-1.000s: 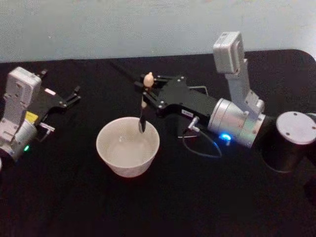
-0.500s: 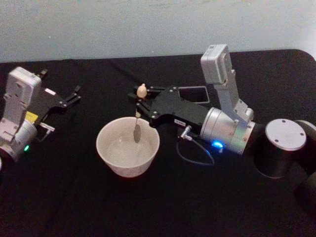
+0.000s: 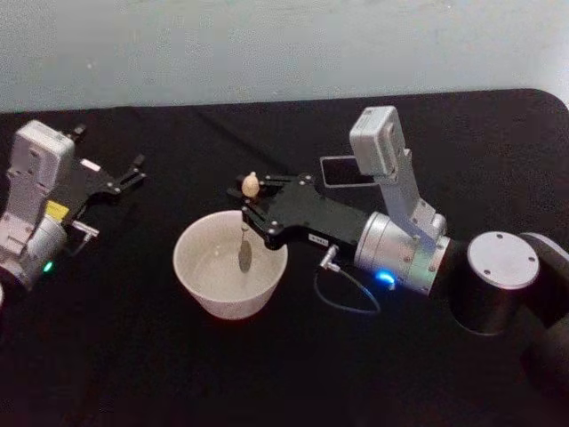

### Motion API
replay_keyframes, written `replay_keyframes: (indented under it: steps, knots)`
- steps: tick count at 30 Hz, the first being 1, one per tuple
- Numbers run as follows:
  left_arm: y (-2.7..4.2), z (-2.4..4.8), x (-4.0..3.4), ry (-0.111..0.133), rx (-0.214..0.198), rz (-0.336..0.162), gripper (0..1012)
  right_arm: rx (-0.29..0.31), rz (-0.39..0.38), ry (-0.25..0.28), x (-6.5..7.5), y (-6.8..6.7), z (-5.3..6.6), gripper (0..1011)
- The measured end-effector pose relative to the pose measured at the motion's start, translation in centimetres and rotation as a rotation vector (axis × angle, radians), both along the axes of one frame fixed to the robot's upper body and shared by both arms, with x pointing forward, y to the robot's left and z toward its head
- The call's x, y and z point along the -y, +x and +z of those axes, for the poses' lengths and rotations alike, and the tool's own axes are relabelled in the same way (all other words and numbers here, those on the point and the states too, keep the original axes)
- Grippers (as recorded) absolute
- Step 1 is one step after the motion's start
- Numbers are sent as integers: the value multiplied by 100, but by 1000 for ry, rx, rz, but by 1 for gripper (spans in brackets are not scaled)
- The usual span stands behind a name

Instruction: Pick up the stirring spoon with one hand, stir inside the cup, then place it back in its original position.

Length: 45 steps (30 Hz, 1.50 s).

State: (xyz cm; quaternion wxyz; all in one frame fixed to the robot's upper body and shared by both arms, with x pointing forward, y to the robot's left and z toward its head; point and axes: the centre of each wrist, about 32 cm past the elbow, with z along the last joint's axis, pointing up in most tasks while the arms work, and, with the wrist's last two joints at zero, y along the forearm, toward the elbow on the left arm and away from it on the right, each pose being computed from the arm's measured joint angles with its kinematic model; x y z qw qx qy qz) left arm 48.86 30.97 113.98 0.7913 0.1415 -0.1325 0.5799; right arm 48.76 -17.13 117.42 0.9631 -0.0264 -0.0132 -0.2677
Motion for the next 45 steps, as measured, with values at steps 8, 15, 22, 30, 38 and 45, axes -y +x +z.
replay_keyframes:
  steps: [8, 15, 22, 30, 38, 45]
  knots:
    - [0, 0, 0, 0, 0, 0, 1001, 3, 3, -5, -4, -9, -61, 173]
    - [0, 0, 0, 0, 0, 0, 1001, 0, 10, -15, -16, -28, -94, 173]
    - [0, 0, 0, 0, 0, 0, 1001, -3, 20, -19, -44, -39, -112, 173]
    - [0, 0, 0, 0, 0, 0, 1001, -4, 43, -24, -135, -32, -107, 173]
    - [0, 0, 0, 0, 0, 0, 1001, -1, 47, -28, -221, 1, -110, 173]
    - [0, 0, 0, 0, 0, 0, 1001, 1, 16, -26, -275, 77, -128, 173]
